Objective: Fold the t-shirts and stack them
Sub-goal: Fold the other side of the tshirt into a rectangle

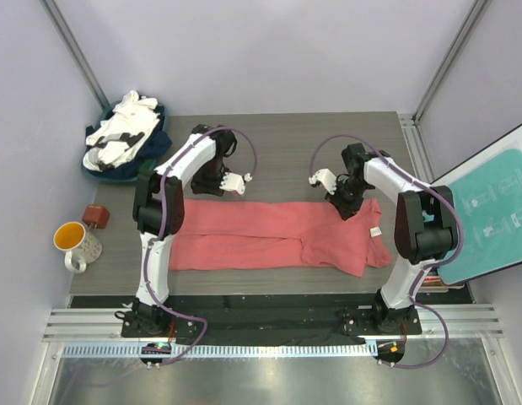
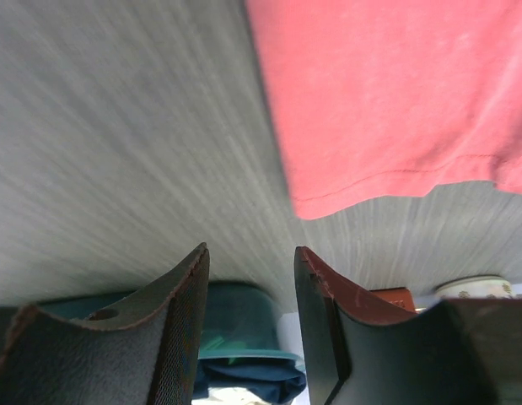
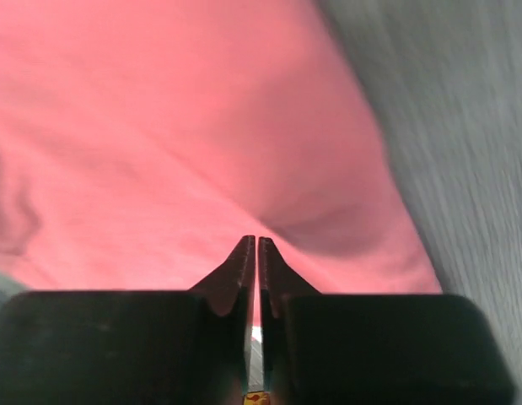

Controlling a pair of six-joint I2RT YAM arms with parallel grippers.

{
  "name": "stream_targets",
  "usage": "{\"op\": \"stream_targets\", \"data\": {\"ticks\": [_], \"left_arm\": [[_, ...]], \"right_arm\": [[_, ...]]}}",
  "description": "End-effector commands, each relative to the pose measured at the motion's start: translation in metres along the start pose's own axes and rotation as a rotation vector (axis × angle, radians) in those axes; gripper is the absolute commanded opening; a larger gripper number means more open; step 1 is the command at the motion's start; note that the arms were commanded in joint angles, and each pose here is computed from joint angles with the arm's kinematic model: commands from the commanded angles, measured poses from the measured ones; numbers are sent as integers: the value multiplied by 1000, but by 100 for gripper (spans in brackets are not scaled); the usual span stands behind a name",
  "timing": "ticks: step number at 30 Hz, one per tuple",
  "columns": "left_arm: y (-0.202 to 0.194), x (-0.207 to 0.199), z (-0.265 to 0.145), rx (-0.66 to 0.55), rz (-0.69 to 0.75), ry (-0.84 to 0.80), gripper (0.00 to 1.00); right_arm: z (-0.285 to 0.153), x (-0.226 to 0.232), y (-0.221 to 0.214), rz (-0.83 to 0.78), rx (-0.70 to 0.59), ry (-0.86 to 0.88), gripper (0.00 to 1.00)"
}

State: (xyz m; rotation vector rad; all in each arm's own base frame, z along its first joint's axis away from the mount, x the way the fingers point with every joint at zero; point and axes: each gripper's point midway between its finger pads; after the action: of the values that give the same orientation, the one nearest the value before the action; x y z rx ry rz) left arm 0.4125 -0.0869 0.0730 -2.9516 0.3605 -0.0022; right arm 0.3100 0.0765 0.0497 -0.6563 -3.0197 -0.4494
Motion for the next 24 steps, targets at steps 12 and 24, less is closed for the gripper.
{"op": "stream_targets", "data": {"ticks": [12,24], "left_arm": [[-7,-74,-35,2,-42,-256,0],[0,-95,-45,-96,-33,-267,0]], "right_arm": [[-16,-77,-27,101,50,-201,4],[-27,-66,-36,102,52,-171,3]]}}
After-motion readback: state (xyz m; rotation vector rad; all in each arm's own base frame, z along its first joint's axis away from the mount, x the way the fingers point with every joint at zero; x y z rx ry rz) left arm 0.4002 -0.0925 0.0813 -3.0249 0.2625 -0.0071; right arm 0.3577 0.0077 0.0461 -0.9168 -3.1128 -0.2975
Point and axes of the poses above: each gripper's point midway between its finger pads, its own z axis out along the fingers, its own x axis along the line the jaws close on, y = z × x, and after that the axes turned 1 degree about -z, right-handed
